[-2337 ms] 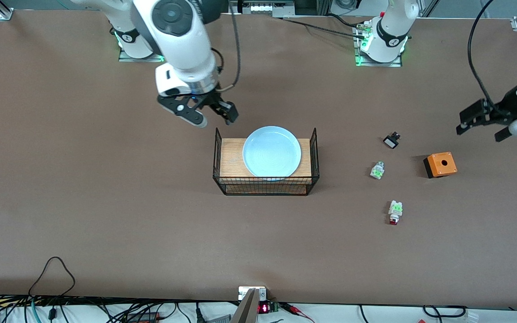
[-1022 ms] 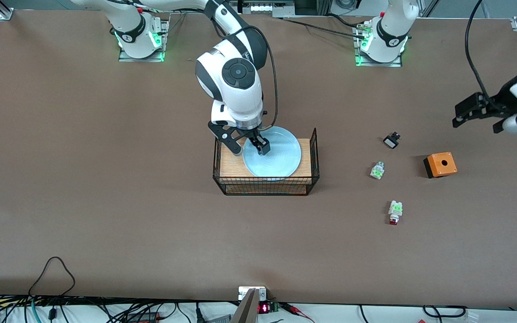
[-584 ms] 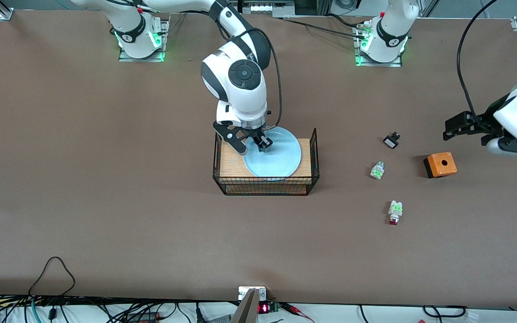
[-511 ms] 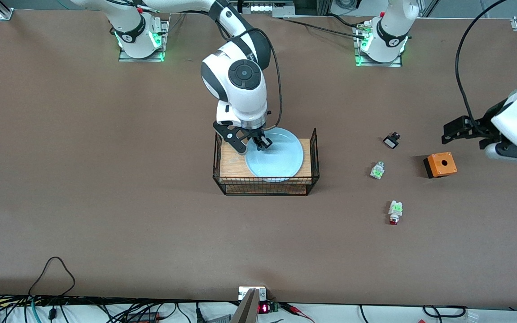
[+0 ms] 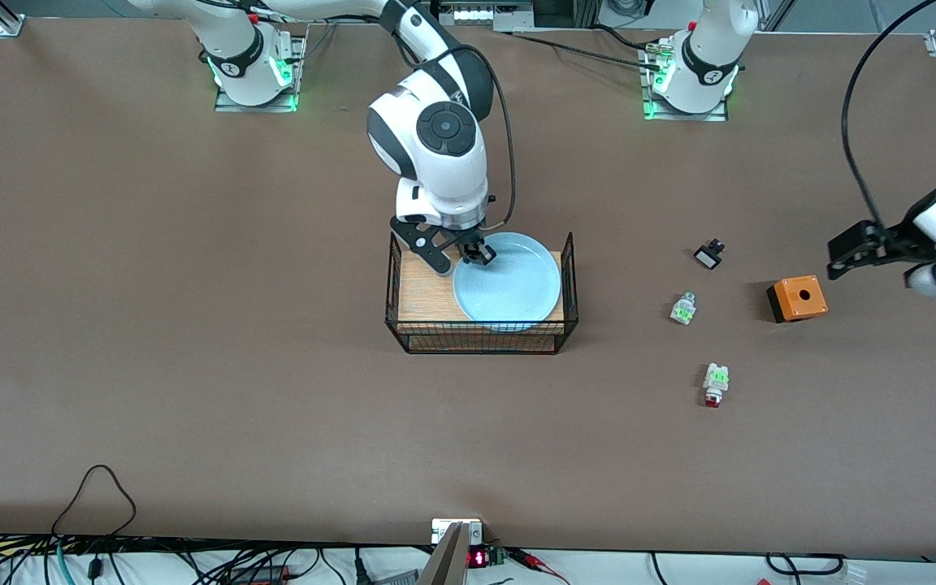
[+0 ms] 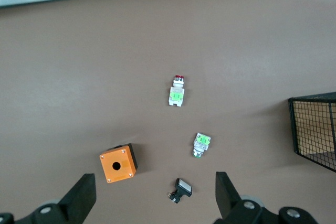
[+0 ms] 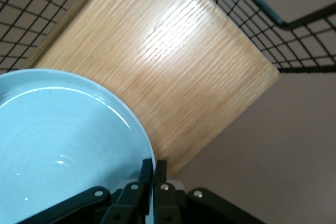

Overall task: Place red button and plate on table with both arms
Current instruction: 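Lift the blue plate out of the basket with the right gripper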

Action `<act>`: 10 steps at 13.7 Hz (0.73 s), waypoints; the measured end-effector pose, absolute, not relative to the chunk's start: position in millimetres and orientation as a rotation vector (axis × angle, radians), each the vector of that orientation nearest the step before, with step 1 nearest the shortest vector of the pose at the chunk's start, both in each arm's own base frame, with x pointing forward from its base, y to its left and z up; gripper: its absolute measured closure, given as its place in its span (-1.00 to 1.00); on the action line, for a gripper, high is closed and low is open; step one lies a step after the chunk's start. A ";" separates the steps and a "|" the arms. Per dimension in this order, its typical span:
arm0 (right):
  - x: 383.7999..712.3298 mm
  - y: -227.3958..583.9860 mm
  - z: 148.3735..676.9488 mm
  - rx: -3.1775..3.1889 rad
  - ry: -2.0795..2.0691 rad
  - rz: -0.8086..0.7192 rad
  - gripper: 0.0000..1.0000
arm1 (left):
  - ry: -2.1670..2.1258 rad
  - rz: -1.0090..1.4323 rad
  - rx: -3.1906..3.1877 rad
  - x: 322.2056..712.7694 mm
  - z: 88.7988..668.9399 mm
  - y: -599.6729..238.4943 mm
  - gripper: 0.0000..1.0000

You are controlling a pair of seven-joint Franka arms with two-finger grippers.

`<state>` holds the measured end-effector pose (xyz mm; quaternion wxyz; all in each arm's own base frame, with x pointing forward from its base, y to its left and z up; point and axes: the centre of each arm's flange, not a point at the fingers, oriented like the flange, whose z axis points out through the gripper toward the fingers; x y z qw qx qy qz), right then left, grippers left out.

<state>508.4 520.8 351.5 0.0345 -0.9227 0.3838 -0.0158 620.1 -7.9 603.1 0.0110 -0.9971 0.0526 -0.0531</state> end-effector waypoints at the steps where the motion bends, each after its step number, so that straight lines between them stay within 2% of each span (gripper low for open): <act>1: 507.3 521.8 353.7 -2.835 1.176 -0.049 0.91 | 0.156 -0.177 -3.111 617.7 608.1 -5.3 -1.00; 4: 509.0 519.7 370.5 -2.817 1.164 -0.061 0.91 | 0.152 -0.170 -3.114 618.2 605.8 -4.5 -1.00; 10: 518.5 487.0 446.2 -2.793 1.134 -0.070 0.94 | 0.127 -0.158 -3.116 625.8 589.1 5.4 -1.00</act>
